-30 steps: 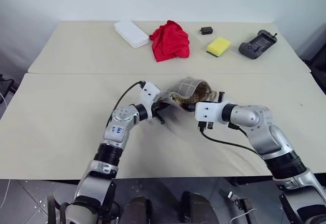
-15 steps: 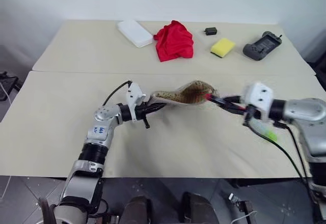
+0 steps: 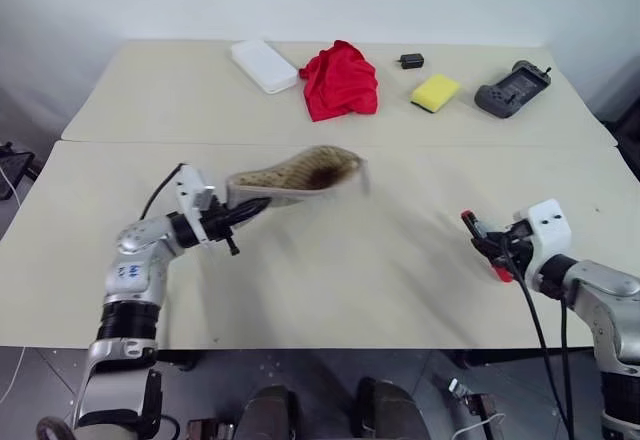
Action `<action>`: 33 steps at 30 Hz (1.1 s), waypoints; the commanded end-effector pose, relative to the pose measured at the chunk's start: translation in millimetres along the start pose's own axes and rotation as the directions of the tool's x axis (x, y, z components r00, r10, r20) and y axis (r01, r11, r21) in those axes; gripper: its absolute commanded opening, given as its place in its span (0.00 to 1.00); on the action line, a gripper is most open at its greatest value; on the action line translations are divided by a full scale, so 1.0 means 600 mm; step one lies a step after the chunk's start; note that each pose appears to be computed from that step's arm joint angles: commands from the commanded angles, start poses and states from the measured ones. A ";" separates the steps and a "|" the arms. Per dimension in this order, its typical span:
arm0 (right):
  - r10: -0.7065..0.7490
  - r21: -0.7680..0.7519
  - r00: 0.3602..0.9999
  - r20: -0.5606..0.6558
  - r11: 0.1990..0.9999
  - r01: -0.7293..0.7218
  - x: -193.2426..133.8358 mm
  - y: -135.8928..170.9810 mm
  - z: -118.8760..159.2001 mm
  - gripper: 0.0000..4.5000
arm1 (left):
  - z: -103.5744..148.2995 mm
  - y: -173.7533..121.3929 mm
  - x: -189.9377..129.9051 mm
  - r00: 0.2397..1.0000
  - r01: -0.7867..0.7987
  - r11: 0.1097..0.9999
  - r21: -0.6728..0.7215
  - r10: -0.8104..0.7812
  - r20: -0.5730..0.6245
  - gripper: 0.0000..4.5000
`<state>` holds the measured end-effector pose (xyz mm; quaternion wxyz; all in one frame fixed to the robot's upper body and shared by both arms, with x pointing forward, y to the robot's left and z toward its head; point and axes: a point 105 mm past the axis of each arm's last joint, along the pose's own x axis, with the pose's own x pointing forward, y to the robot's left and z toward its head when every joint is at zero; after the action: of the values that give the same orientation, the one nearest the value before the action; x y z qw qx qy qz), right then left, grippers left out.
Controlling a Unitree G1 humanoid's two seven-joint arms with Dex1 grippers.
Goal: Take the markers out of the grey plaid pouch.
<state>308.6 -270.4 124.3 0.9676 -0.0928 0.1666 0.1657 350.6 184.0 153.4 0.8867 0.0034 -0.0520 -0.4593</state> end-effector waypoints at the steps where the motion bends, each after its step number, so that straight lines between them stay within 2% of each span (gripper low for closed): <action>1: 0.020 -0.038 0.990 0.140 0.999 -0.015 -0.014 -0.010 0.049 0.57 | 0.033 0.012 -0.026 0.995 -0.075 0.997 -0.004 0.075 0.062 0.00; 3: 0.096 -0.078 0.964 0.246 0.994 -0.079 -0.019 0.001 0.081 0.73 | 0.030 0.017 -0.045 0.991 -0.121 0.991 -0.051 0.124 0.051 0.00; 6: 0.286 -0.178 0.881 0.376 0.956 -0.234 -0.040 0.032 0.119 0.97 | 0.024 0.021 -0.077 0.983 -0.181 0.974 -0.133 0.184 0.011 0.00; 9: 0.426 -0.268 0.789 0.444 0.903 -0.337 -0.060 0.059 0.137 1.00 | 0.029 0.020 -0.098 0.976 -0.214 0.956 -0.200 0.218 -0.003 0.00; 10: 0.465 -0.324 0.747 0.475 0.882 -0.343 -0.067 0.070 0.147 1.00 | 0.035 0.024 -0.110 0.968 -0.241 0.942 -0.235 0.249 0.005 0.06; 12: 0.640 -0.470 0.641 0.424 0.760 -0.449 -0.079 0.117 0.147 1.00 | 0.042 0.041 -0.158 0.929 -0.341 0.867 -0.363 0.370 0.011 0.16; 14: 0.756 -0.484 0.558 0.342 0.650 -0.586 -0.087 0.148 0.132 1.00 | 0.041 0.054 -0.193 0.888 -0.411 0.797 -0.442 0.460 0.004 0.29; 17: 0.744 -0.497 0.568 0.351 0.662 -0.561 -0.077 0.146 0.129 1.00 | 0.028 0.052 -0.222 0.852 -0.457 0.710 -0.536 0.522 -0.034 0.48; 20: 0.712 -0.486 0.600 0.365 0.696 -0.529 -0.063 0.135 0.118 1.00 | 0.001 0.046 -0.247 0.805 -0.516 0.582 -0.629 0.580 -0.123 0.69; 22: 0.701 -0.475 0.607 0.374 0.707 -0.524 -0.059 0.131 0.114 1.00 | -0.011 0.050 -0.263 0.756 -0.582 0.517 -0.628 0.628 -0.184 0.82; 25: 0.700 -0.475 0.605 0.380 0.709 -0.522 -0.057 0.130 0.112 1.00 | -0.011 0.071 -0.303 0.626 -0.727 0.443 -0.526 0.741 -0.241 1.00; 26: 0.701 -0.477 0.604 0.379 0.707 -0.522 -0.057 0.130 0.110 1.00 | -0.003 0.074 -0.318 0.606 -0.763 0.463 -0.451 0.756 -0.247 1.00; 27: 0.703 -0.476 0.604 0.376 0.705 -0.526 -0.057 0.129 0.109 1.00 | -0.002 0.074 -0.335 0.582 -0.809 0.508 -0.294 0.761 -0.287 1.00; 28: 0.706 -0.474 0.603 0.372 0.703 -0.530 -0.058 0.128 0.108 1.00 | 0.004 0.070 -0.343 0.595 -0.800 0.585 -0.133 0.744 -0.304 1.00; 30: 0.715 -0.479 0.599 0.360 0.693 -0.539 -0.060 0.128 0.105 1.00 | 0.008 0.051 -0.343 0.677 -0.626 0.759 0.182 0.644 -0.357 1.00; 32: 0.725 -0.482 0.594 0.349 0.683 -0.550 -0.061 0.128 0.102 1.00 | 0.005 0.028 -0.340 0.744 -0.440 0.845 0.303 0.532 -0.405 1.00; 33: 0.729 -0.483 0.593 0.342 0.678 -0.555 -0.063 0.127 0.101 1.00 | 0.026 0.031 -0.342 0.762 -0.415 0.826 0.381 0.544 -0.350 1.00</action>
<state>269.2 -194.8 177.8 0.8239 -0.1255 -0.0934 0.5447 248.4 369.0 137.9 0.9682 0.1522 0.1277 -0.1522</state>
